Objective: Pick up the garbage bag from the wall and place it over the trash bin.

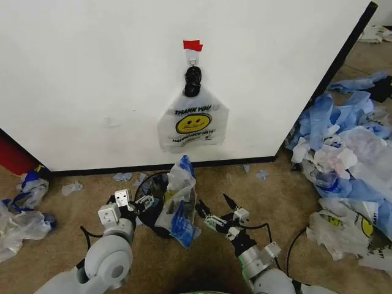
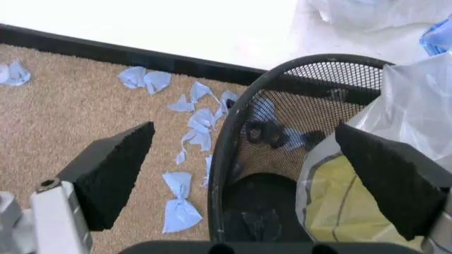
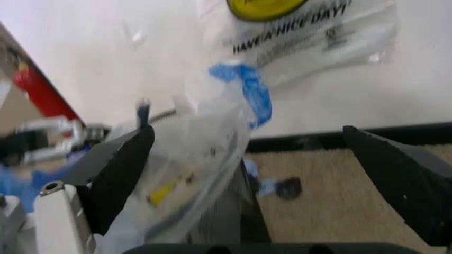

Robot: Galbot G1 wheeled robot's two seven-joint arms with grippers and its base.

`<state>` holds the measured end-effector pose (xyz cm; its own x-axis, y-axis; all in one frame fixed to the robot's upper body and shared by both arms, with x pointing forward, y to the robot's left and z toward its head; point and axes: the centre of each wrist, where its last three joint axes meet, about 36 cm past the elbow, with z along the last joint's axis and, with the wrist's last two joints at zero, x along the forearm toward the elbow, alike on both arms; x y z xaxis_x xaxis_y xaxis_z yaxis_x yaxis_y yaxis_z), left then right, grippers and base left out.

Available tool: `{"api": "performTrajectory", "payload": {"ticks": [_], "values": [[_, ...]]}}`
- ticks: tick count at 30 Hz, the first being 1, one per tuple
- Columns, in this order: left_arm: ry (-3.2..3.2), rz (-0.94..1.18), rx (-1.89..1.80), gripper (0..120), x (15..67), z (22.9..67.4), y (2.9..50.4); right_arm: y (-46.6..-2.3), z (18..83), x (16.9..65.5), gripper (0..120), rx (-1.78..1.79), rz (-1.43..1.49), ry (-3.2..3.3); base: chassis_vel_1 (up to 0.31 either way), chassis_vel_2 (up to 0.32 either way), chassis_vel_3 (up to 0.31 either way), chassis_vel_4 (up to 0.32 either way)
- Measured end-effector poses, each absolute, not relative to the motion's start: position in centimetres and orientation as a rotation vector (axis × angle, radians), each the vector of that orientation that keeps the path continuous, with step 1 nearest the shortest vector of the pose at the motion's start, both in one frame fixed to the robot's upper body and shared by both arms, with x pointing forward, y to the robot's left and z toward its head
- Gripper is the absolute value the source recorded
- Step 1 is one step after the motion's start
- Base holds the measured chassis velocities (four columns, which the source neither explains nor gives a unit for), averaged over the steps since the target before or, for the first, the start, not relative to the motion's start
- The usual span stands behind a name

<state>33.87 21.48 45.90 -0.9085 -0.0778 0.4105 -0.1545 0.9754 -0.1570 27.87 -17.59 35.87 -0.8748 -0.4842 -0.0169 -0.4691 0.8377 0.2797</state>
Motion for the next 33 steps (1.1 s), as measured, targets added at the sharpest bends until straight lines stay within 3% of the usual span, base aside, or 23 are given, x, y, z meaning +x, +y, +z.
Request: {"api": "performTrajectory", "payload": {"ticks": [9,21,33], "values": [[-2.720,0.257,0.169,100,34.3,45.3,21.1,-16.5,37.3,28.7,96,0.710,-0.326,-2.896,0.000,0.000,0.000,0.000],[-2.741,0.249,0.193,100,33.8,44.1,21.3,-14.8,39.0,30.9,76,0.657,-0.217,-2.878,0.000,0.000,0.000,0.000],[-2.756,0.252,0.202,98,34.0,43.7,21.2,-13.3,39.9,31.0,72,0.601,-0.177,-2.837,0.000,0.000,0.000,0.000]]}}
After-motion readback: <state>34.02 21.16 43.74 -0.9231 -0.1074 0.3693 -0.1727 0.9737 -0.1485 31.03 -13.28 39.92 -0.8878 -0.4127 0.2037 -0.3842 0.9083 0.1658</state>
